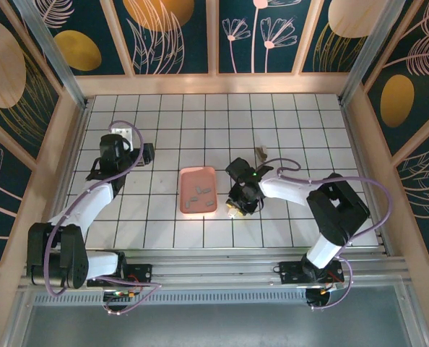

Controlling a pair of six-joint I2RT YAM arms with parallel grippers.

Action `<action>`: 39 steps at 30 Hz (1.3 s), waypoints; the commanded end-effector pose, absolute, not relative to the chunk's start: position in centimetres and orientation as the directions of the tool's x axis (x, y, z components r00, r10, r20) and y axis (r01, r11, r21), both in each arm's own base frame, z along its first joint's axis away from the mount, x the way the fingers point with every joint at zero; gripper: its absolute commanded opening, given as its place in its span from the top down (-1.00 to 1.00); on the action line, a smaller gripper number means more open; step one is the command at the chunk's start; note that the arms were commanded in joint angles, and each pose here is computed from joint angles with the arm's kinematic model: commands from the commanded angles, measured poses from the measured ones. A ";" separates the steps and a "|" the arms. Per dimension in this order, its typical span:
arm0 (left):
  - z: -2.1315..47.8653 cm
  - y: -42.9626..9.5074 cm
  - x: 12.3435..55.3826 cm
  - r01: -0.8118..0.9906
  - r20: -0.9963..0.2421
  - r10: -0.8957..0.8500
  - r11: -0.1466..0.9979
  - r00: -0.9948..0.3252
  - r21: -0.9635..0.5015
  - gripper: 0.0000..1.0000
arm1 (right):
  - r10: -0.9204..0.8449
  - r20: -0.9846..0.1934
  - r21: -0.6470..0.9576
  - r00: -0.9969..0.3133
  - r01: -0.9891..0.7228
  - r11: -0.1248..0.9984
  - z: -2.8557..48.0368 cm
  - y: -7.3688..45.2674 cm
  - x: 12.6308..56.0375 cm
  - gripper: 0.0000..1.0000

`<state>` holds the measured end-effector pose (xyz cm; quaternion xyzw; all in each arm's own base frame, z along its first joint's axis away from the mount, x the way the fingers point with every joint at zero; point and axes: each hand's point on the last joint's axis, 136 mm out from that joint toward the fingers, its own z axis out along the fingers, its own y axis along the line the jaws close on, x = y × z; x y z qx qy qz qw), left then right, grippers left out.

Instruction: Load the staples into the stapler

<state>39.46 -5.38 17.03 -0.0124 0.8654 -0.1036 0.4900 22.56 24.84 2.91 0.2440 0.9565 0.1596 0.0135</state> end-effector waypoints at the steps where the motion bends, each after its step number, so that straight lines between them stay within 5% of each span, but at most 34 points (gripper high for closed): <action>1: 21.0 -7.5 39.6 0.208 -0.882 -0.107 0.952 -0.459 -0.224 -0.59 | 0.416 -0.203 0.451 -0.887 0.292 0.843 7.5 25.8 27.3 0.44; 8: 27.0 -11.6 39.8 0.413 -0.900 -0.147 0.850 -0.411 -0.327 -0.48 | 0.236 -0.669 0.551 -0.704 -0.256 0.794 19.5 30.1 33.0 0.44; 15: 31.0 -17.1 38.0 0.659 -0.918 -0.077 0.672 -0.389 -0.336 -0.38 | 0.063 -0.964 0.238 -0.260 -0.728 0.643 28.1 32.9 31.8 0.54; 21: 32.2 -19.2 34.8 0.823 -0.970 0.015 0.532 -0.245 -0.199 -0.29 | 0.078 -0.989 0.149 -0.128 -0.810 0.567 30.8 32.9 31.4 0.58; 28: 31.3 -19.8 32.5 0.860 -0.985 0.163 0.494 0.054 0.129 -0.20 | 0.395 -0.784 0.618 -0.480 -0.664 0.421 32.7 31.7 33.2 0.62; 33: 31.0 -20.7 32.5 0.853 -0.975 0.191 0.484 0.116 0.196 -0.29 | 0.384 -0.790 0.593 -0.479 -0.755 0.278 33.7 33.1 30.5 0.62; 39: 31.0 -23.3 31.8 0.877 -0.975 0.174 0.436 0.140 0.204 -0.30 | 0.381 -0.772 0.617 -0.508 -0.744 0.258 33.7 33.5 30.8 0.66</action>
